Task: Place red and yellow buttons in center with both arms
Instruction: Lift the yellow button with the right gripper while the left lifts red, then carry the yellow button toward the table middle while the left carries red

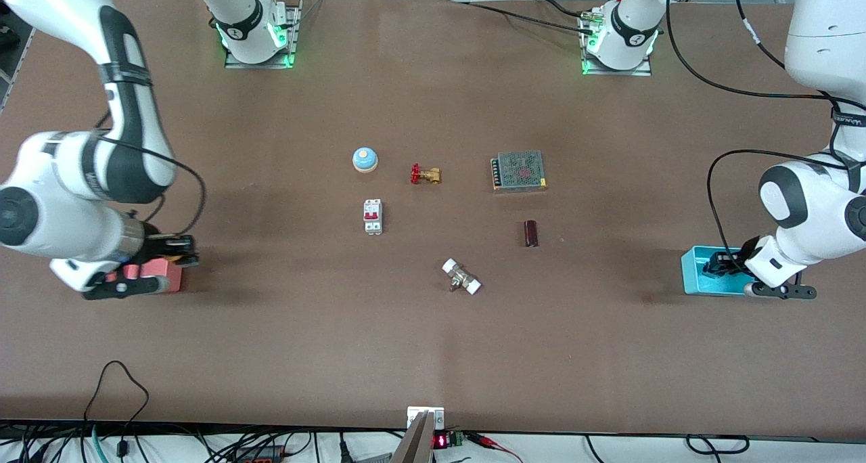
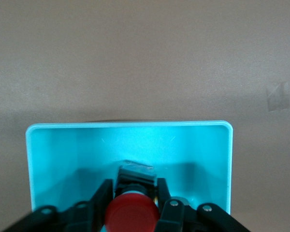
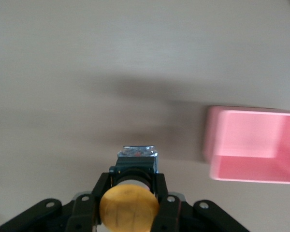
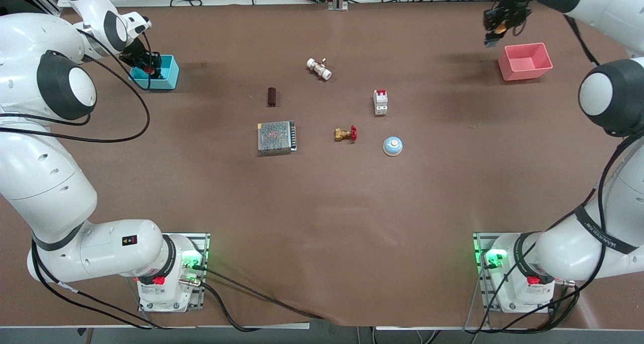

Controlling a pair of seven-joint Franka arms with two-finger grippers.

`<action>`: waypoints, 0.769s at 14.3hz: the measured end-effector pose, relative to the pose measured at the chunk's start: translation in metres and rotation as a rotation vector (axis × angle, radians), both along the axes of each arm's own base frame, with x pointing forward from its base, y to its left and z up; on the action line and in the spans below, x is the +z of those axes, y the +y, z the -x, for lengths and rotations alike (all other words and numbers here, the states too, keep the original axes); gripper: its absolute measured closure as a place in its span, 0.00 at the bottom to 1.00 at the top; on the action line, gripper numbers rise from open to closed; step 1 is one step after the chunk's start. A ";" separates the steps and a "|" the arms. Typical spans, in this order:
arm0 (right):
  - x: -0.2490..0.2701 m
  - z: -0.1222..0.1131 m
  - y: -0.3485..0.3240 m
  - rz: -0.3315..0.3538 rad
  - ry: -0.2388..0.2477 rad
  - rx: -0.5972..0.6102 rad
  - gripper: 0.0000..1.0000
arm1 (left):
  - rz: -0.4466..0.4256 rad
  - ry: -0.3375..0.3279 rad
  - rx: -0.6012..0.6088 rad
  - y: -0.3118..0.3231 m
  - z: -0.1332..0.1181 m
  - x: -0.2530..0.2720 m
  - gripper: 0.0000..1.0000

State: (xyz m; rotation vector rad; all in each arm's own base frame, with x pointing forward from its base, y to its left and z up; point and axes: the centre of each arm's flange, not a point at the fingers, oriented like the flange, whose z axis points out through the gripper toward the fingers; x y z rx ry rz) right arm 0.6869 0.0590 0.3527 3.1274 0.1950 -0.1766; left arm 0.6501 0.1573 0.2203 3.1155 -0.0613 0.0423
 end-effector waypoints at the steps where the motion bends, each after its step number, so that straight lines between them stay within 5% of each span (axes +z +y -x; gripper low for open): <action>1: -0.008 0.001 0.018 -0.014 0.008 -0.005 0.58 | 0.000 -0.002 0.000 0.000 -0.001 0.001 0.64; 7: -0.079 0.012 0.086 -0.035 0.004 -0.057 0.58 | 0.004 -0.006 -0.010 -0.002 -0.015 0.023 0.64; 11: -0.110 0.026 0.137 -0.015 0.003 -0.080 0.58 | 0.031 0.034 -0.015 -0.010 -0.042 0.089 0.64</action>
